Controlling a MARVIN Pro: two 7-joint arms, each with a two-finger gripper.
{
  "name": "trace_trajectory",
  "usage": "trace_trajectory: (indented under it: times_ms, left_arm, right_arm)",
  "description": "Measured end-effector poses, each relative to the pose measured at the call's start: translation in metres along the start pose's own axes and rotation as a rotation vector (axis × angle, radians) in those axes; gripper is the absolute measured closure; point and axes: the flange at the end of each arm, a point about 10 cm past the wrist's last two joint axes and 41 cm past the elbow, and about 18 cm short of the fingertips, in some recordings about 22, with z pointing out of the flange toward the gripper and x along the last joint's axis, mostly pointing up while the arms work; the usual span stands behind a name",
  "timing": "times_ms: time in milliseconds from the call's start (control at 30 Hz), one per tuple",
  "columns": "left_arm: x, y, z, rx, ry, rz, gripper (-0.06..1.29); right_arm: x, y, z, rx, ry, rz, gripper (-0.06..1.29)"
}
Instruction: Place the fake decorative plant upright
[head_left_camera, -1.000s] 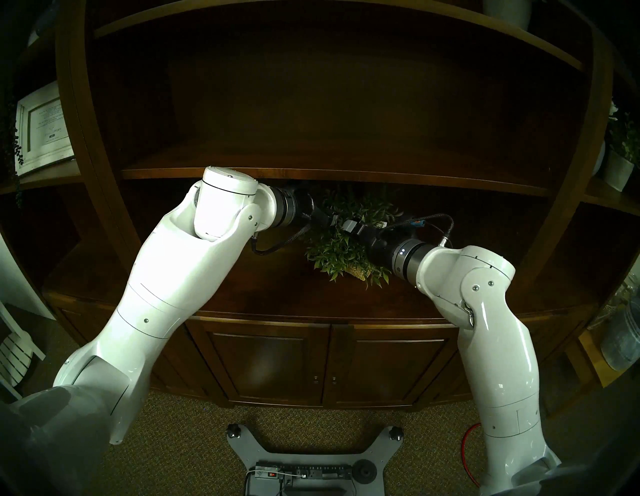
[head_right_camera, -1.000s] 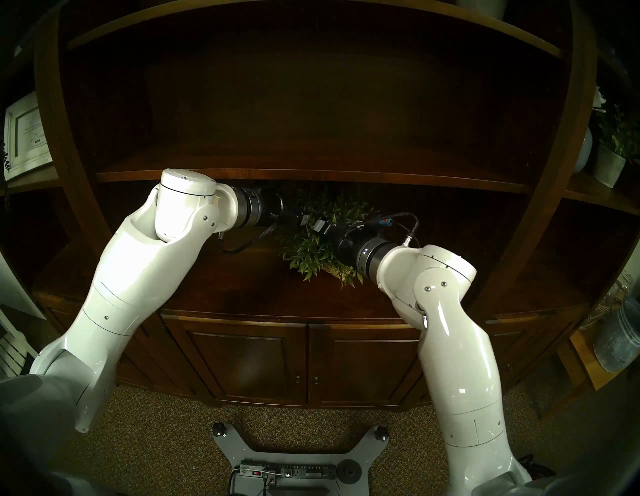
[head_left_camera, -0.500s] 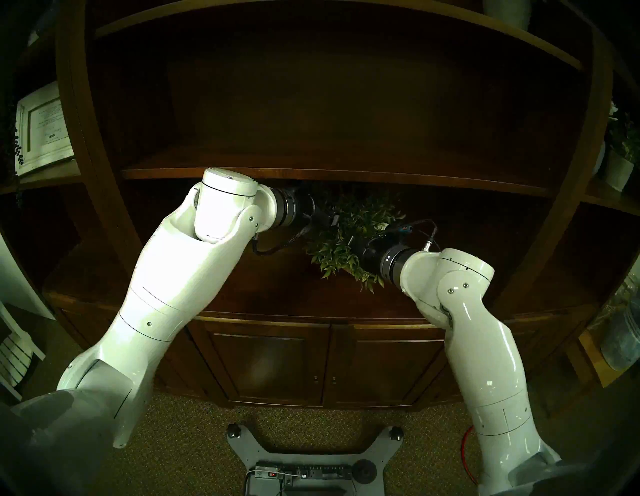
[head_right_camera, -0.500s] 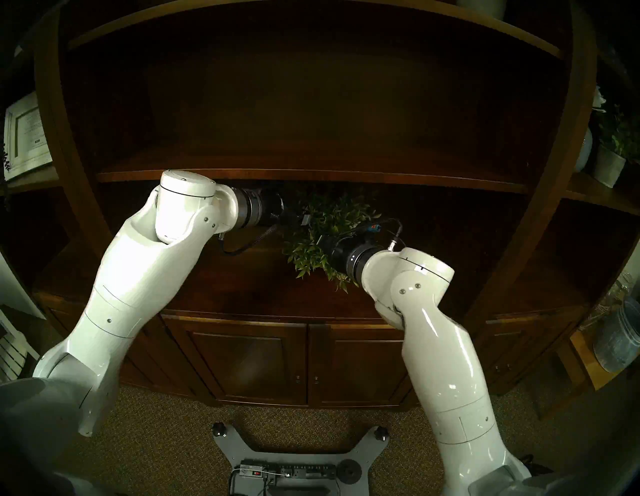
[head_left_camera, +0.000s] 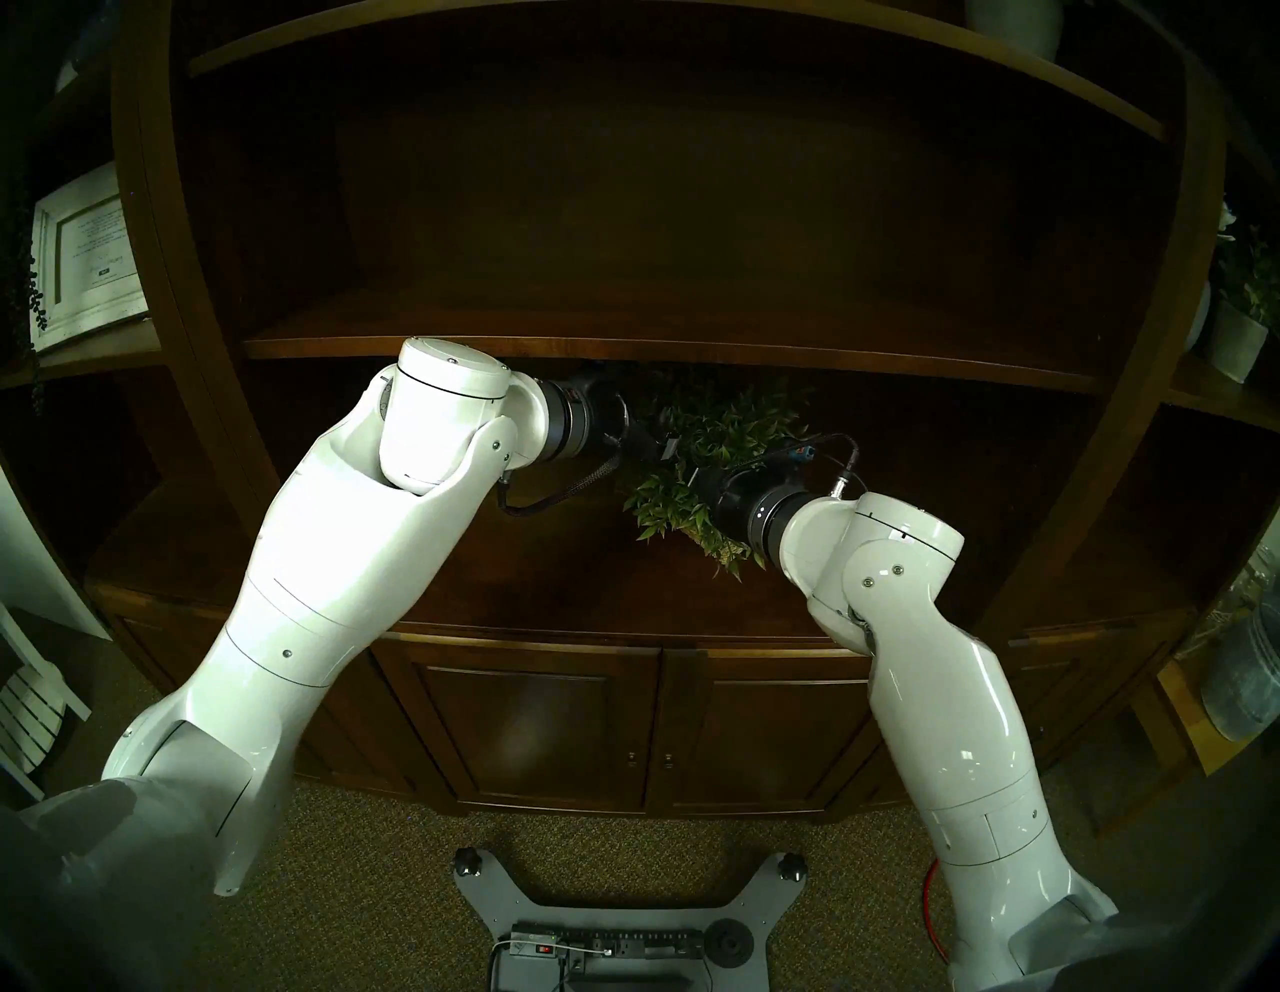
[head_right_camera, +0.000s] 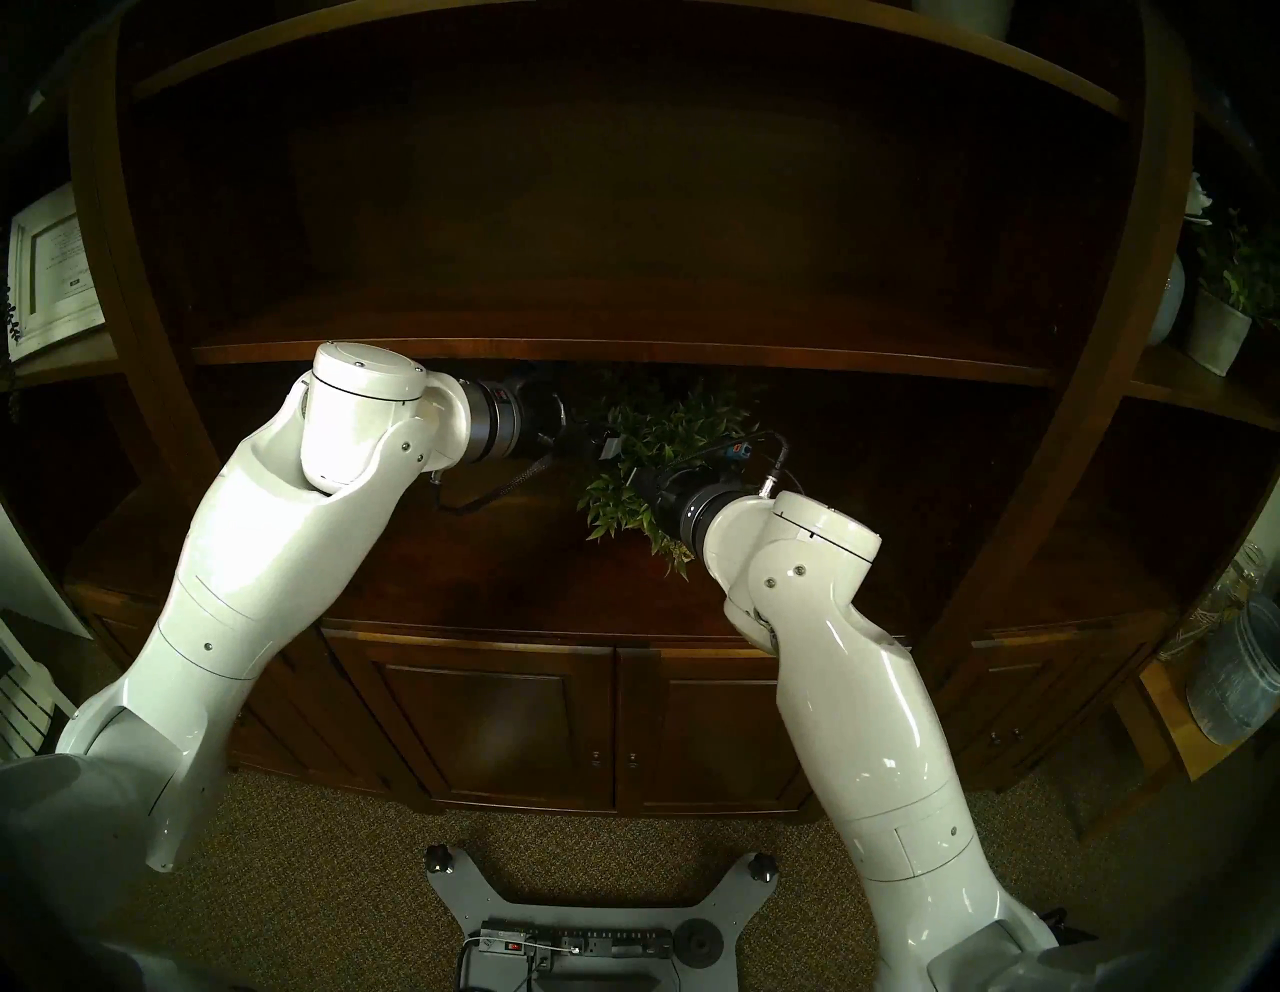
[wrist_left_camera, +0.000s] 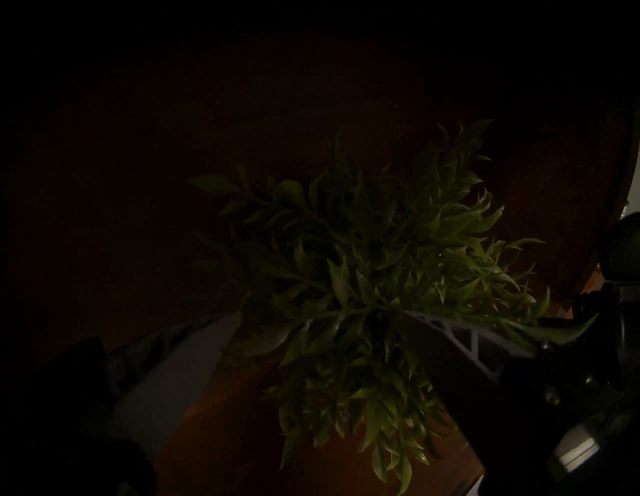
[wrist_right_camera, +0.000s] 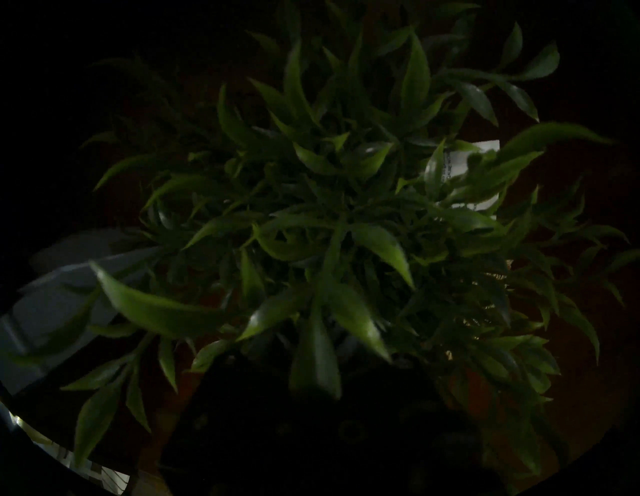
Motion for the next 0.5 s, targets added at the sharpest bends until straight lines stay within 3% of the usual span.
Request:
trace_trajectory:
  times_ms: [500]
  left_arm:
    - [-0.019, 0.011, -0.042, -0.054, -0.019, 0.088, 0.00]
  right_arm:
    - [0.002, 0.001, 0.000, -0.039, 0.038, -0.002, 1.27]
